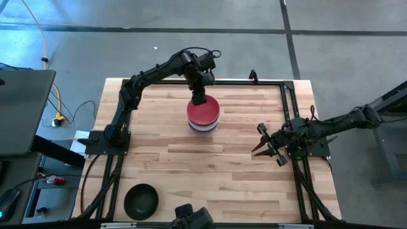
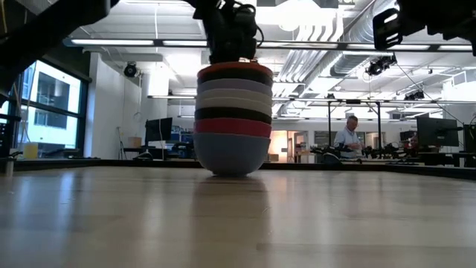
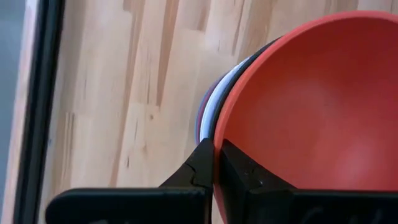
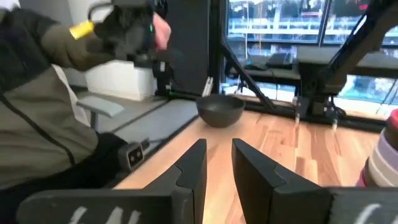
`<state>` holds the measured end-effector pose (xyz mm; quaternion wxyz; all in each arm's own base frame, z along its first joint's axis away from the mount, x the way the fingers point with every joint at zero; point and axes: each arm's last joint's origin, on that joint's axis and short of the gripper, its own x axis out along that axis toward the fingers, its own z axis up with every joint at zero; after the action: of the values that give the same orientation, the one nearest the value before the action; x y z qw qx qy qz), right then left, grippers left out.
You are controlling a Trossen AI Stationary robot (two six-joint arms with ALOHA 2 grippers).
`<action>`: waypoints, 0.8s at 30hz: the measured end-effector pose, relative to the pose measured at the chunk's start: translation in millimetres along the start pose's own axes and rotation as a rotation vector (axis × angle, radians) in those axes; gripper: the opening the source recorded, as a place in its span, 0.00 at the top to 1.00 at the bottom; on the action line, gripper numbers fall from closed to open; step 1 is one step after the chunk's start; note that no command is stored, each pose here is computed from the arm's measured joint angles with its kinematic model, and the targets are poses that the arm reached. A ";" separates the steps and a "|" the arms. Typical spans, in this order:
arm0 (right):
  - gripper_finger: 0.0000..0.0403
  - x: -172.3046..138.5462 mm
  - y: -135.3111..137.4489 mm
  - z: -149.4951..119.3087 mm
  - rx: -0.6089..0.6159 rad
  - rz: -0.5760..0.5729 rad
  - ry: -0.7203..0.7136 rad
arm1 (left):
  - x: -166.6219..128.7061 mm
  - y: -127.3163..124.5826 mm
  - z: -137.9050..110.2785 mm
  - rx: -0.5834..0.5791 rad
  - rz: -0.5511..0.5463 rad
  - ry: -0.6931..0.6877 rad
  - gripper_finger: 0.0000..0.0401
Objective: Nest bowls inside each other
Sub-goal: Stack the orange bowl on top of the top black bowl
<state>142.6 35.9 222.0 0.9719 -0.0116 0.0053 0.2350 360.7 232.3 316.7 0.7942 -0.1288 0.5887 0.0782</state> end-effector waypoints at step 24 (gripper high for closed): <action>0.84 -49.8 1.0 -18.2 -0.211 -0.425 -0.078 | -0.5 2.8 4.7 0.016 -0.005 -0.016 1.00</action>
<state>97.8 13.6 204.6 0.9924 -0.1046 -0.0595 0.0250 364.1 236.4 318.2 0.8001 -0.1231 0.5826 0.0725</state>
